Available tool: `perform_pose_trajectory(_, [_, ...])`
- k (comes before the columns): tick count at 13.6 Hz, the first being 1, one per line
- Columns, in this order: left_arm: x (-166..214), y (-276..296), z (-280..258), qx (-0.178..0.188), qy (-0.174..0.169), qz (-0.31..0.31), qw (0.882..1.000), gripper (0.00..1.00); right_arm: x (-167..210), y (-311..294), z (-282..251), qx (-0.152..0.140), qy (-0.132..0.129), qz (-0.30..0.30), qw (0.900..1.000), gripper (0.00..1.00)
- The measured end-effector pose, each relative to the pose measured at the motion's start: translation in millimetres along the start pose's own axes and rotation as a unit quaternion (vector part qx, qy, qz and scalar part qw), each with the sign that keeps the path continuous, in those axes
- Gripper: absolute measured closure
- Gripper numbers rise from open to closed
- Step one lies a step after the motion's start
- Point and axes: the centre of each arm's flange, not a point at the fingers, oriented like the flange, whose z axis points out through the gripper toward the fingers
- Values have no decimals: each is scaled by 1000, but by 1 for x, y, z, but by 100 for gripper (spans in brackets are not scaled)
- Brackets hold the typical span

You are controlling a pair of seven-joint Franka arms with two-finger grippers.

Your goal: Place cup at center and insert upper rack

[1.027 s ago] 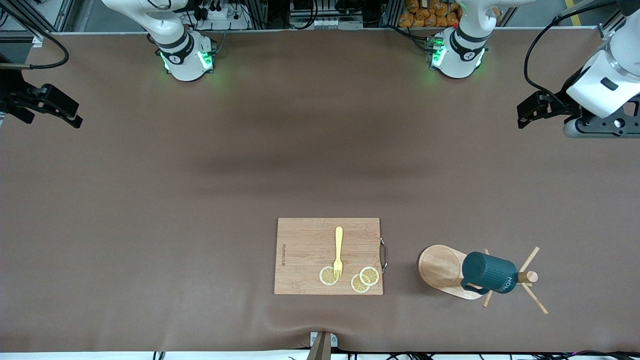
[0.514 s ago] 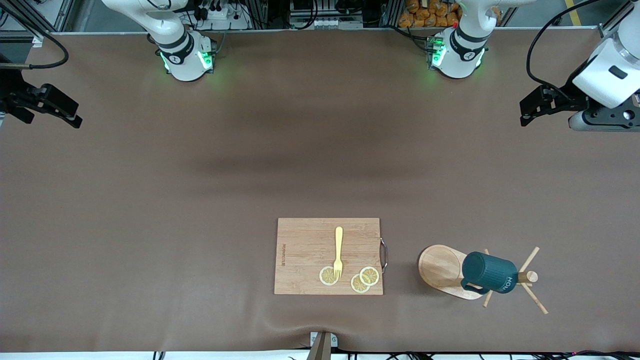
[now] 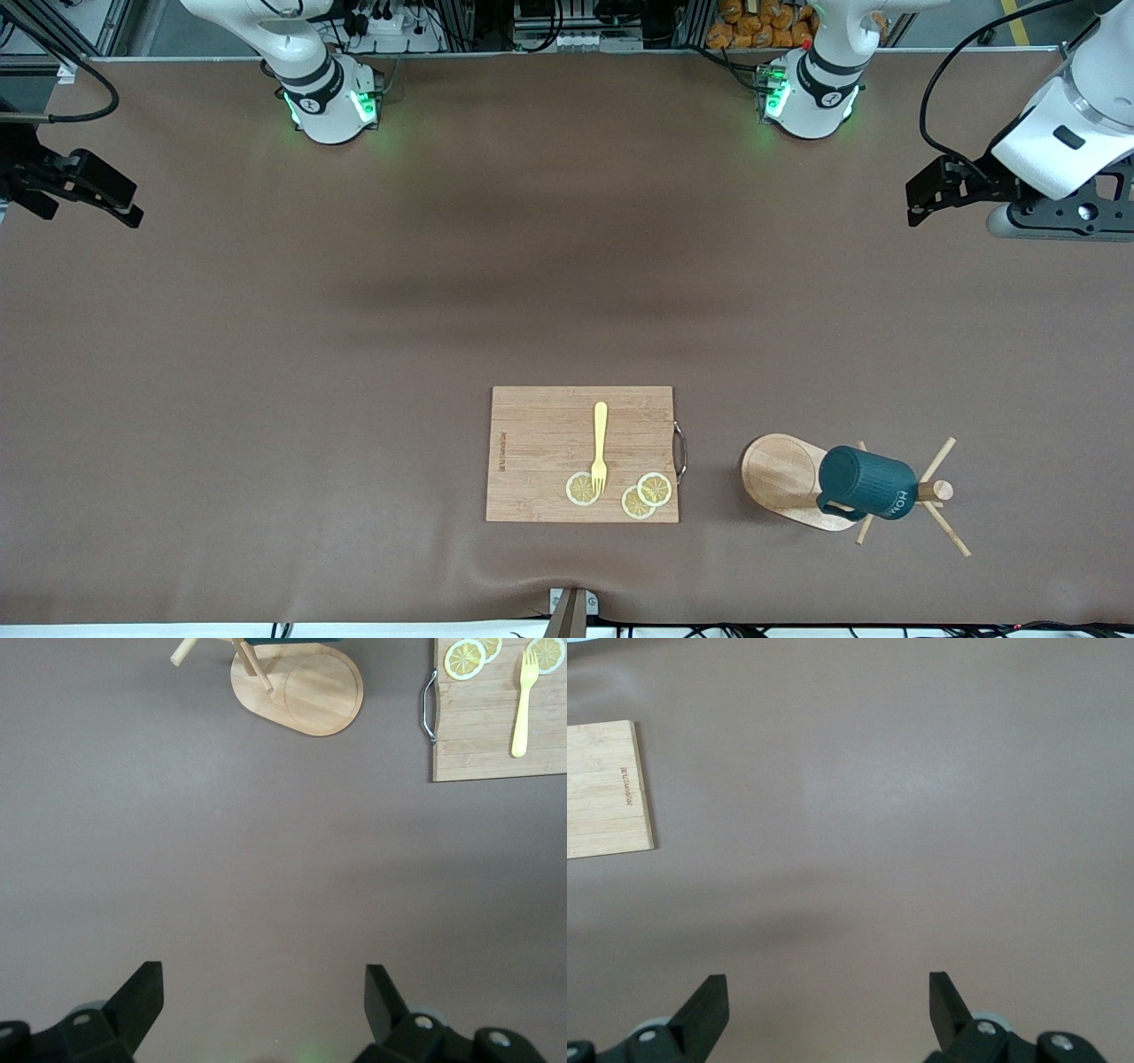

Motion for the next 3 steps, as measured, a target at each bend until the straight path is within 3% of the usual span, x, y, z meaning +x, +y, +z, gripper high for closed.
perform_pose_trajectory(3, [2,0,4,0,-4,0,1000,0,0,0,0,0,0,0,1000,0])
